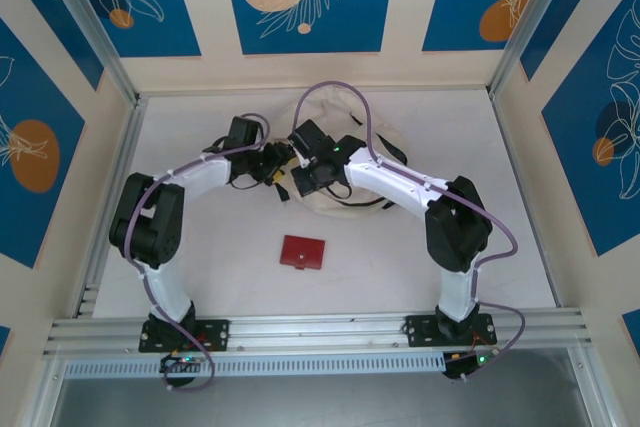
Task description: Pack the student bag
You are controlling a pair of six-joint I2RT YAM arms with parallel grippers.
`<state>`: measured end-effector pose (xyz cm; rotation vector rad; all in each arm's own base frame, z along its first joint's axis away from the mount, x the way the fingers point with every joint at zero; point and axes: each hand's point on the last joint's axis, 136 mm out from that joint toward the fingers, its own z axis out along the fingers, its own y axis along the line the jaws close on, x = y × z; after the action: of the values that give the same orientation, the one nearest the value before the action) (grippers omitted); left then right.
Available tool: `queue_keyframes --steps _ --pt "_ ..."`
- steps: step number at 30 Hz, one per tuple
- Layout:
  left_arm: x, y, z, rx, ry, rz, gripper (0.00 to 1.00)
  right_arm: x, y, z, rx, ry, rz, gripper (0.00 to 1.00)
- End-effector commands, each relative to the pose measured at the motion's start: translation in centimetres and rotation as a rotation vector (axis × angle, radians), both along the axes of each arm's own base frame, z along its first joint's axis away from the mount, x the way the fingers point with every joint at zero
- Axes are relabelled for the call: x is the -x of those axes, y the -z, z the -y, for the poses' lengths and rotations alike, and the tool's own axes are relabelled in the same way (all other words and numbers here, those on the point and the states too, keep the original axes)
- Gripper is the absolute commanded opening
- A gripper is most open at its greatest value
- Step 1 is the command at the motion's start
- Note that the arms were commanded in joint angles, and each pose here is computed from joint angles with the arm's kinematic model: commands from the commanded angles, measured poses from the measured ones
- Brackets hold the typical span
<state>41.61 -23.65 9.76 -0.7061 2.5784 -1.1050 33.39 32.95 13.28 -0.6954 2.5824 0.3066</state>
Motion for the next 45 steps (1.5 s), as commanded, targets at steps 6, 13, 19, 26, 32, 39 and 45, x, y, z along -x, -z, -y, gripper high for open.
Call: queue_keyframes --steps 6,13,19,26,32,39,45 --pt "-0.4 1.3 0.5 -0.078 0.057 -0.021 0.38 1.3 -1.9 -1.9 -0.107 -0.179 0.024 0.0" --pt "-1.1 0.9 -0.4 -0.138 0.057 0.008 0.0 1.5 -0.7 -0.9 -0.037 -0.23 0.041 0.0" --pt "-2.1 0.5 -2.0 -0.189 0.039 0.038 0.0 2.2 -0.6 1.7 0.07 -0.227 0.053 0.0" --pt "-3.1 0.8 -4.0 -0.228 0.02 0.043 0.0 4.2 0.0 5.7 0.213 -0.197 0.003 0.0" --pt "-3.7 1.3 -5.4 -0.246 0.007 0.042 0.0 4.5 -0.1 8.8 0.319 -0.093 -0.009 0.0" --pt "-4.2 1.7 -6.8 -0.267 -0.001 0.041 0.0 3.9 -1.4 11.7 0.408 0.027 0.039 0.0" --pt "-4.7 1.9 -7.9 -0.295 -0.011 0.038 0.0 3.0 -2.6 13.4 0.45 0.129 0.093 0.0"
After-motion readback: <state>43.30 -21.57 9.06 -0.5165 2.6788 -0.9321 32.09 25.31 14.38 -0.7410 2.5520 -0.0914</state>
